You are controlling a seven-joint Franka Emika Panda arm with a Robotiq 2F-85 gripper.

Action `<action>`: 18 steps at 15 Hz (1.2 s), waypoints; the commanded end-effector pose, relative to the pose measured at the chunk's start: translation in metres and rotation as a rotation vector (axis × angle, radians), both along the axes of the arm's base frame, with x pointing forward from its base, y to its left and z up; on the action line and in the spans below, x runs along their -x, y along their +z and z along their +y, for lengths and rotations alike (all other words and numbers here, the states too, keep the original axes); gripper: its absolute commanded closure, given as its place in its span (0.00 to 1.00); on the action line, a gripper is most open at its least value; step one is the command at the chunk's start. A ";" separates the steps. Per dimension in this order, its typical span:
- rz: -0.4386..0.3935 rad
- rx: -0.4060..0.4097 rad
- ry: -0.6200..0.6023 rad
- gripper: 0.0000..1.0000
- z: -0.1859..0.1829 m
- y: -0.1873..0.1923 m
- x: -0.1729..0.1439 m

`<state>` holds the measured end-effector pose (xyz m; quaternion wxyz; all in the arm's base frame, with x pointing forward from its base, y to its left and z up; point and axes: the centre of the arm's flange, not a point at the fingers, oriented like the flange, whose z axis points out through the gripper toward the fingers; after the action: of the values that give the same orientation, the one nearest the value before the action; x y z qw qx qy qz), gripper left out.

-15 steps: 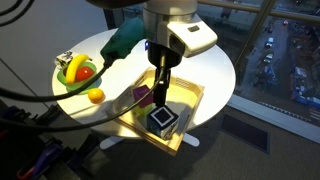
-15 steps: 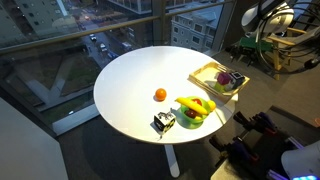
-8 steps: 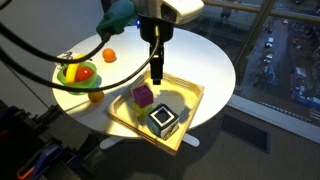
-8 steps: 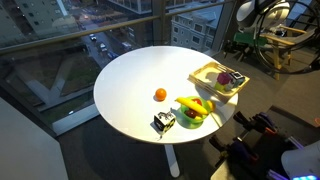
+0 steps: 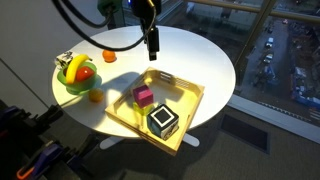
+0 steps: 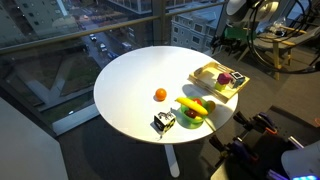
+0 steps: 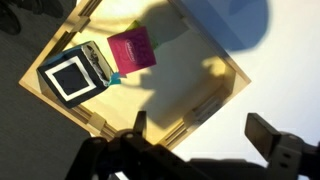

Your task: Move a black and white cube from the table to the tray

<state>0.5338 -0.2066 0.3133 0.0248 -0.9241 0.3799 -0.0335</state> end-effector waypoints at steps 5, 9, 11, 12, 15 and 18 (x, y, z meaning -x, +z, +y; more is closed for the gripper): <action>-0.014 -0.035 0.217 0.00 0.033 0.057 -0.029; 0.038 -0.073 0.299 0.00 0.055 0.077 -0.033; 0.064 -0.080 0.330 0.00 0.065 0.086 -0.034; 0.073 -0.083 0.347 0.00 0.071 0.091 -0.034; 0.094 -0.081 0.395 0.00 0.086 0.108 -0.033; 0.101 -0.076 0.426 0.00 0.097 0.128 -0.031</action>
<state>0.5658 -0.1155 0.4142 0.0545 -0.9776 0.2010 0.0307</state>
